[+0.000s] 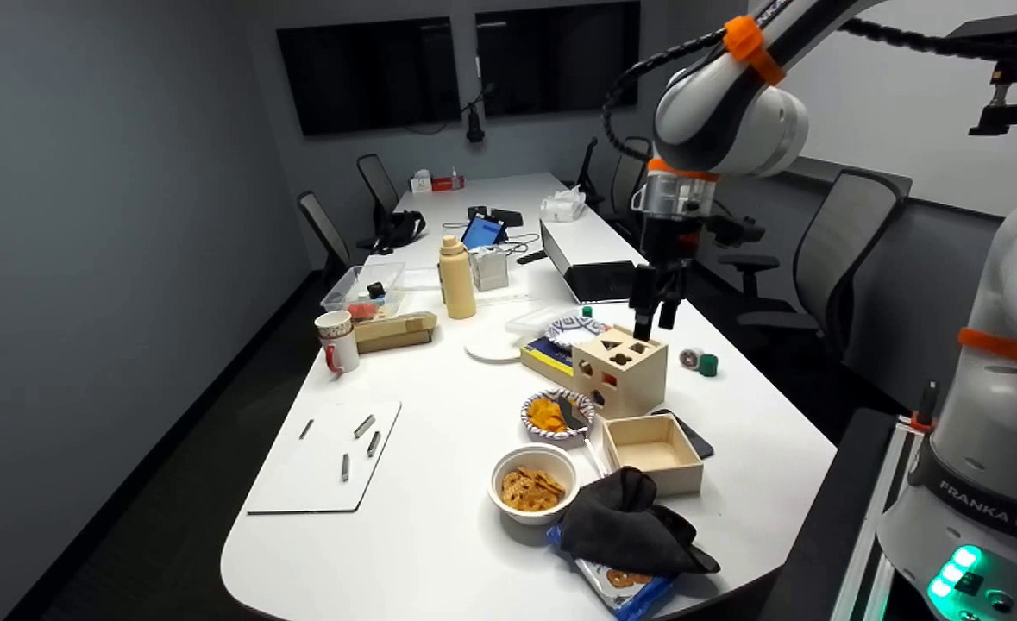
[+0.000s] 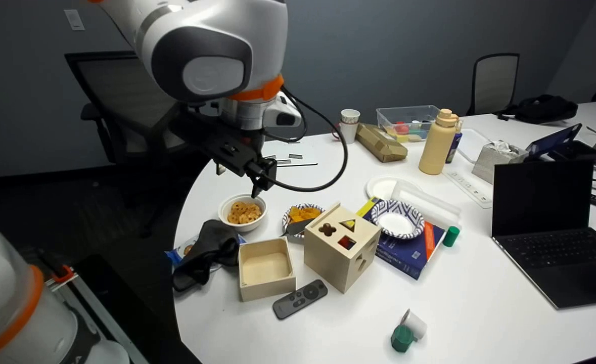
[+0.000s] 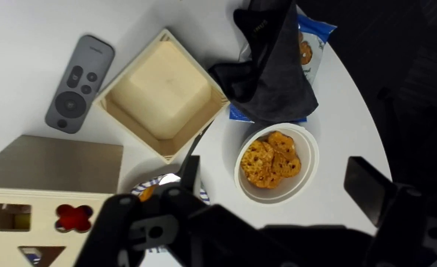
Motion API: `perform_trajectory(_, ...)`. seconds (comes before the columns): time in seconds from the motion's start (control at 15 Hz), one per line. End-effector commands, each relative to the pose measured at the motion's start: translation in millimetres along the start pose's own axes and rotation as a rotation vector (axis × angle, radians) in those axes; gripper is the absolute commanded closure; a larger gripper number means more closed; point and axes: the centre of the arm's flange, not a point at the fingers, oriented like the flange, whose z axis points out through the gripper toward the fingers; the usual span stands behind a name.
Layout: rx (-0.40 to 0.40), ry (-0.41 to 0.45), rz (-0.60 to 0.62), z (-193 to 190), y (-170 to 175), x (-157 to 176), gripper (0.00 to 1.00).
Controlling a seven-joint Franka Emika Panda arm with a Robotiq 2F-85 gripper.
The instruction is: Use a cloth to wipe the table
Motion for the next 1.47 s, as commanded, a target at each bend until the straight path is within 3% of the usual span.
perform_trajectory(0.0,0.016,-0.036,-0.019,78,-42,9,0.00)
perform_trajectory(0.47,0.019,-0.154,0.030,172,-82,-15,0.00)
perform_trajectory(0.87,-0.065,-0.085,0.078,231,-86,-29,0.00)
perform_trajectory(1.4,-0.140,-0.016,0.076,266,-82,-31,0.00)
